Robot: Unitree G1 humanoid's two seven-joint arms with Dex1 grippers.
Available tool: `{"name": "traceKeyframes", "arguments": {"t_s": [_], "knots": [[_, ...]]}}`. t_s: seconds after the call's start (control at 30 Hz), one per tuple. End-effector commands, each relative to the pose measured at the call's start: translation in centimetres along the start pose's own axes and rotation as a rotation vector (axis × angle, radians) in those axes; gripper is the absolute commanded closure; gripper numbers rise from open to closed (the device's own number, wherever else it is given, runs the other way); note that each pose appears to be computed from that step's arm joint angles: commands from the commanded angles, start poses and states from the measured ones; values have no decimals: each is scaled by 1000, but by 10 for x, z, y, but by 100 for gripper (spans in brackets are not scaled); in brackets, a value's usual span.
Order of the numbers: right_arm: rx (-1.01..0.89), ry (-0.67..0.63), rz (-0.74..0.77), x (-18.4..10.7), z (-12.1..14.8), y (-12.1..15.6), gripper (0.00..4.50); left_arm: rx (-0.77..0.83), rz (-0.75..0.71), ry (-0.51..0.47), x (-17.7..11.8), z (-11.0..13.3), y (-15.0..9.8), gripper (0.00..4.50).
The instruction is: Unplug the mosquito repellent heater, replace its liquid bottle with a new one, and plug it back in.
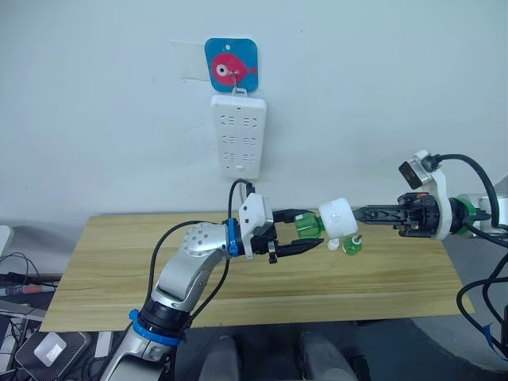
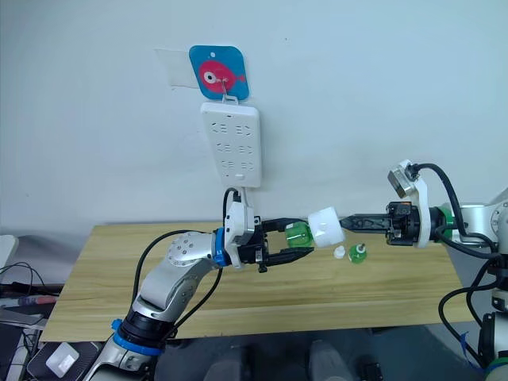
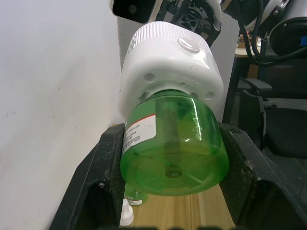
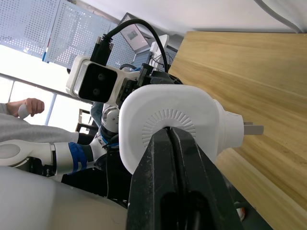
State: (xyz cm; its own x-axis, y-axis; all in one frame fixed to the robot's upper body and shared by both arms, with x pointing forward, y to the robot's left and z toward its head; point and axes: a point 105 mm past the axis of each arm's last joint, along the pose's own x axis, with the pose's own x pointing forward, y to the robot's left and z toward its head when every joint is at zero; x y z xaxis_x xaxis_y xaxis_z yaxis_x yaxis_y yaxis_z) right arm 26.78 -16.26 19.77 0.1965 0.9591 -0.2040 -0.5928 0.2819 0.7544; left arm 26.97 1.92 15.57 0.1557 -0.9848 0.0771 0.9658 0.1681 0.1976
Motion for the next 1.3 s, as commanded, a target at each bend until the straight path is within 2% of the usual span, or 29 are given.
{"name": "traceKeyframes", "arguments": {"t_s": [0.03,0.4,0.77,0.97,1.17,1.3], "knots": [[-21,11,37,-1,1,10,442,45,-15,-57,7,16,-2,224],[5,-139,-104,-23,29,-22,442,44,-15,-56,6,16,-3,224],[-12,-133,-73,16,19,-39,442,44,-22,-61,8,18,-5,224],[23,-73,8,30,-7,-28,442,34,-6,-63,7,19,-4,224],[22,0,85,27,-34,-5,442,40,42,-37,5,14,5,224],[0,25,129,22,-41,11,442,41,50,-30,4,12,6,224]]}}
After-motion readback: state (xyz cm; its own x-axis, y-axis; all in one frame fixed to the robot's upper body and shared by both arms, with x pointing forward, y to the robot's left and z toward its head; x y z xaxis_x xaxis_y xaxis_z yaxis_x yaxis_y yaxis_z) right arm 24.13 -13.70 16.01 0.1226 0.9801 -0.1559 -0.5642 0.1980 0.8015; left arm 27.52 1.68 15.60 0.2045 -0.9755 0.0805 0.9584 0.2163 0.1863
